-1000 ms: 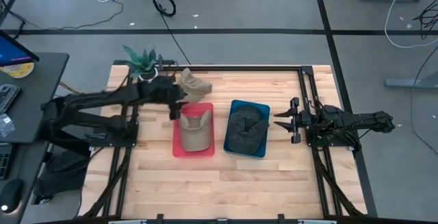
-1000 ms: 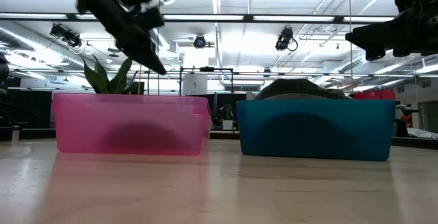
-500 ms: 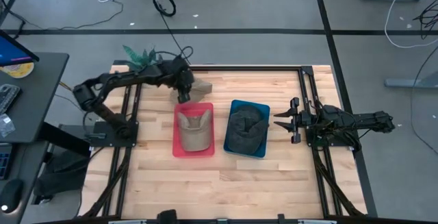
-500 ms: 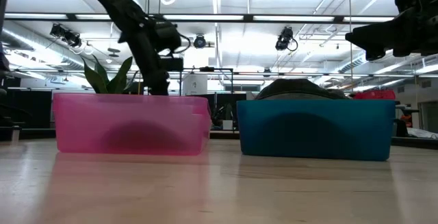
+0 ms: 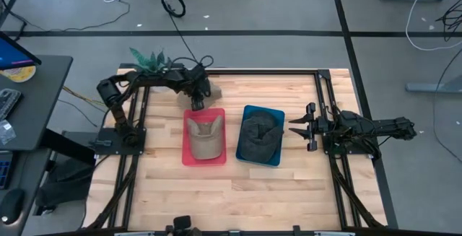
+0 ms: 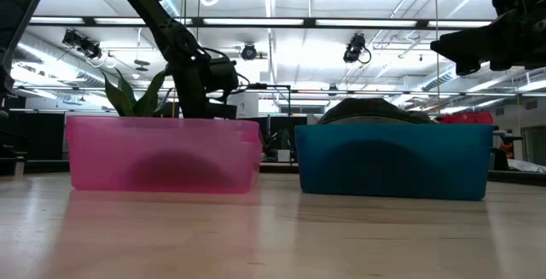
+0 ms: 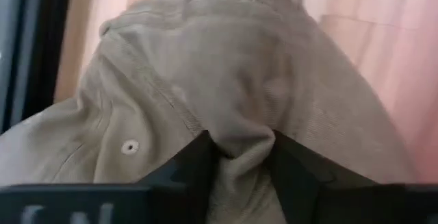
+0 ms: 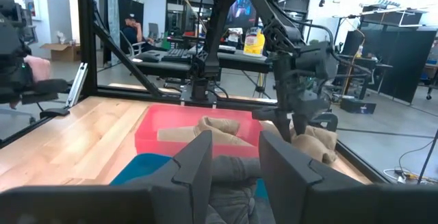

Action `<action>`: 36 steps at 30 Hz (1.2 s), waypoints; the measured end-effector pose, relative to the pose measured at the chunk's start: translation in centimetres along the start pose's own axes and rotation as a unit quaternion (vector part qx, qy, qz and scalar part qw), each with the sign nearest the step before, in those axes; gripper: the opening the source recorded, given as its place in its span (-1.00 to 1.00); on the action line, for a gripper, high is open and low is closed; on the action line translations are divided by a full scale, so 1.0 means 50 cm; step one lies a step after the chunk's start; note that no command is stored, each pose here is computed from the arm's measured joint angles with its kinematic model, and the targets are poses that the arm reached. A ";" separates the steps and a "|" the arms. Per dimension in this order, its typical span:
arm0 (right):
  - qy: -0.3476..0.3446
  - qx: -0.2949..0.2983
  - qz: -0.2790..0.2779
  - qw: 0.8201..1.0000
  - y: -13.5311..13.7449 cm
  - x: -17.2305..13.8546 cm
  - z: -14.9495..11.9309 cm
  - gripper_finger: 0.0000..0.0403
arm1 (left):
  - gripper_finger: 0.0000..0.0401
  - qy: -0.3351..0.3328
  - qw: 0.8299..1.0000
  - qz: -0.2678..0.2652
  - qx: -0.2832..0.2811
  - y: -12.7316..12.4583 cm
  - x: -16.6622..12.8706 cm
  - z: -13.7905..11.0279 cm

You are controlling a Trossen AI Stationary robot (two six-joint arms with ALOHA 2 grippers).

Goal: Pick & Place hat
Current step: Put the brown cap into the red bin

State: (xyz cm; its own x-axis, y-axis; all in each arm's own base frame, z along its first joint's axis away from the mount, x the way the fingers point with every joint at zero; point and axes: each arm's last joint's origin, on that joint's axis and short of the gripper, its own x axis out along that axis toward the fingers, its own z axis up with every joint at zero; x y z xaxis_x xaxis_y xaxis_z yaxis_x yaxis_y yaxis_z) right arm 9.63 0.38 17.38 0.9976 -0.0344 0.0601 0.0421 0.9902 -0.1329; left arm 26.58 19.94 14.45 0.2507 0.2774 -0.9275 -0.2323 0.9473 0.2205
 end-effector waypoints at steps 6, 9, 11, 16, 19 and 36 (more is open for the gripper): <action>0.000 0.000 0.000 1.000 0.000 0.000 0.000 -0.39 | -0.92 0.011 1.000 0.006 0.002 0.007 -0.019 0.009; 0.000 0.000 0.000 1.000 0.000 0.000 0.000 -0.39 | -0.95 0.022 0.998 0.049 -0.015 0.017 -0.054 0.028; 0.000 0.000 0.000 1.000 0.000 0.000 0.000 -0.39 | -0.95 0.014 0.997 0.069 -0.026 0.021 -0.089 0.045; 0.000 0.000 0.000 1.000 0.000 0.000 0.000 -0.39 | -0.95 -0.024 0.993 0.094 -0.068 0.004 -0.184 0.085; 0.000 0.000 0.000 1.000 0.000 0.000 0.000 -0.39 | -0.95 -0.040 0.989 0.103 -0.103 -0.017 -0.240 0.102; 0.000 0.000 0.000 1.000 0.000 0.000 0.000 -0.39 | -0.95 -0.068 0.984 0.039 -0.160 -0.303 -0.370 0.106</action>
State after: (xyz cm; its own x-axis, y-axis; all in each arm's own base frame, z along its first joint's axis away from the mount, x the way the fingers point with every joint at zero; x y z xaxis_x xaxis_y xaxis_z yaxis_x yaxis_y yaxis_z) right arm 9.63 0.38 17.38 0.9976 -0.0347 0.0601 0.0425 0.9902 -0.1331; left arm 30.45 1.31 29.90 0.3389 0.3863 -0.8579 -0.5337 0.8299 0.1629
